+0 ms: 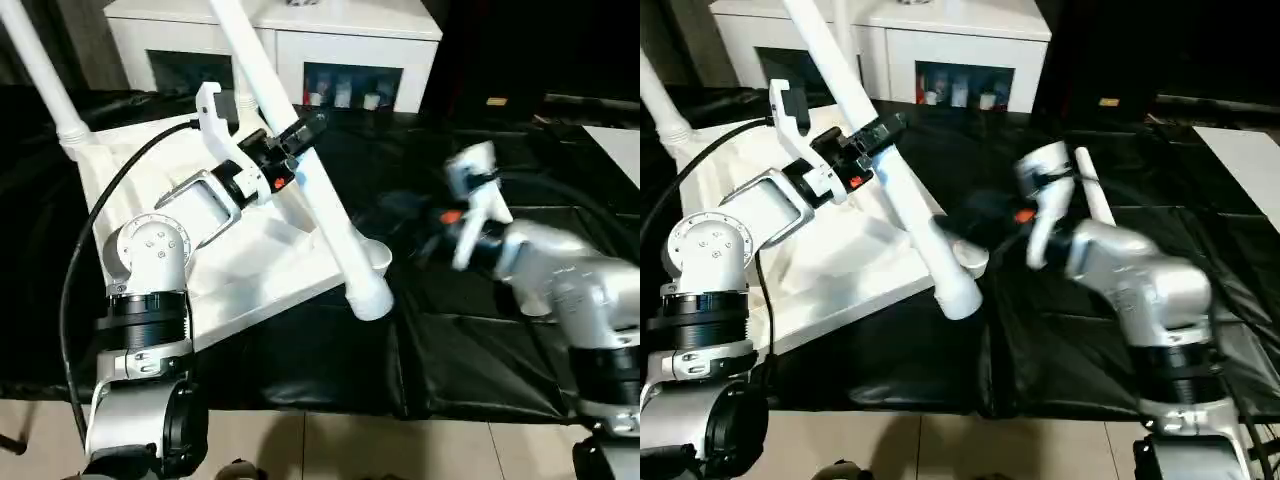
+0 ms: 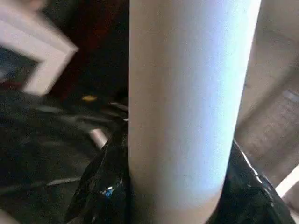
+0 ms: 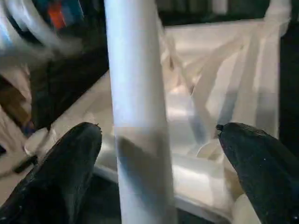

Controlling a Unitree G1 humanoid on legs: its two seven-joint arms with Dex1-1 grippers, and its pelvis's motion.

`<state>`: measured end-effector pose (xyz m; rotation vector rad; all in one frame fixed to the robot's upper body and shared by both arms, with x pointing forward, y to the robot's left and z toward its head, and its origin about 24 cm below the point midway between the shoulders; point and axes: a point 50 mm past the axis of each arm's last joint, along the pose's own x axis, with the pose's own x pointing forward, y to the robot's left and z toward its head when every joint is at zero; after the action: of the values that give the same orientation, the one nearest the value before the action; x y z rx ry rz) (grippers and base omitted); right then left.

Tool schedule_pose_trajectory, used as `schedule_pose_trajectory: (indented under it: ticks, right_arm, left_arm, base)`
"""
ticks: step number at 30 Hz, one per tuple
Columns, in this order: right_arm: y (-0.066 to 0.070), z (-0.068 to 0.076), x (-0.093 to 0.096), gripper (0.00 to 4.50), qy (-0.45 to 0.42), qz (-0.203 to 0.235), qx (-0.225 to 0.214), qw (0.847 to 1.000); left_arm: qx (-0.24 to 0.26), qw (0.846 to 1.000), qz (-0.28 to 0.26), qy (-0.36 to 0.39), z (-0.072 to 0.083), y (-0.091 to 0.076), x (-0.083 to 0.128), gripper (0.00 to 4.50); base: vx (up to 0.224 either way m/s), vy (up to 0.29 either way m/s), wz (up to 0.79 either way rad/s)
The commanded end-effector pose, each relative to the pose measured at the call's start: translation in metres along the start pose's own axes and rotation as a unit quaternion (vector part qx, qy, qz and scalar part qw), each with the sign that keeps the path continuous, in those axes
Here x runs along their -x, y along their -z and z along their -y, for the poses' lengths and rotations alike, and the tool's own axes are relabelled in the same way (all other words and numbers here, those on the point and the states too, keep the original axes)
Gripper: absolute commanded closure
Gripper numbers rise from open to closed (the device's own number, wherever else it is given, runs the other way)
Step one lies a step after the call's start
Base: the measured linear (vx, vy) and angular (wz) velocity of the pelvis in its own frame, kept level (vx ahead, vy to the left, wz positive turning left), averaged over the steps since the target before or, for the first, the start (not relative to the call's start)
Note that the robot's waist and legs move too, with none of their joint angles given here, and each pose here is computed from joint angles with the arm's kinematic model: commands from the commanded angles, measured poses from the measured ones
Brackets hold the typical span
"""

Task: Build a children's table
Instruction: Pick table leg

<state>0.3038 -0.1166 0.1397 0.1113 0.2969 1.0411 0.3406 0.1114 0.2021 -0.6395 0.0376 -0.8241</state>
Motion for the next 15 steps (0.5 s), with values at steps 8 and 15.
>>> schedule_pose_trajectory:
  ticks: [8, 15]
  right_arm:
    - [-0.006, -0.007, 0.015, 0.0, -0.074, 0.002, -0.012, 0.997]
    - [-0.009, -0.013, 0.03, 0.0, -0.129, -0.002, -0.026, 0.991]
  left_arm:
    - [-0.053, 0.982, -0.013, 0.183, 0.024, -0.005, 0.011, 2.78]
    - [-0.037, 0.967, -0.012, 0.251, 0.031, -0.017, 0.018, 2.78]
  base:
    - [0.0, 0.0, 0.0]
    - [0.0, 0.0, 0.0]
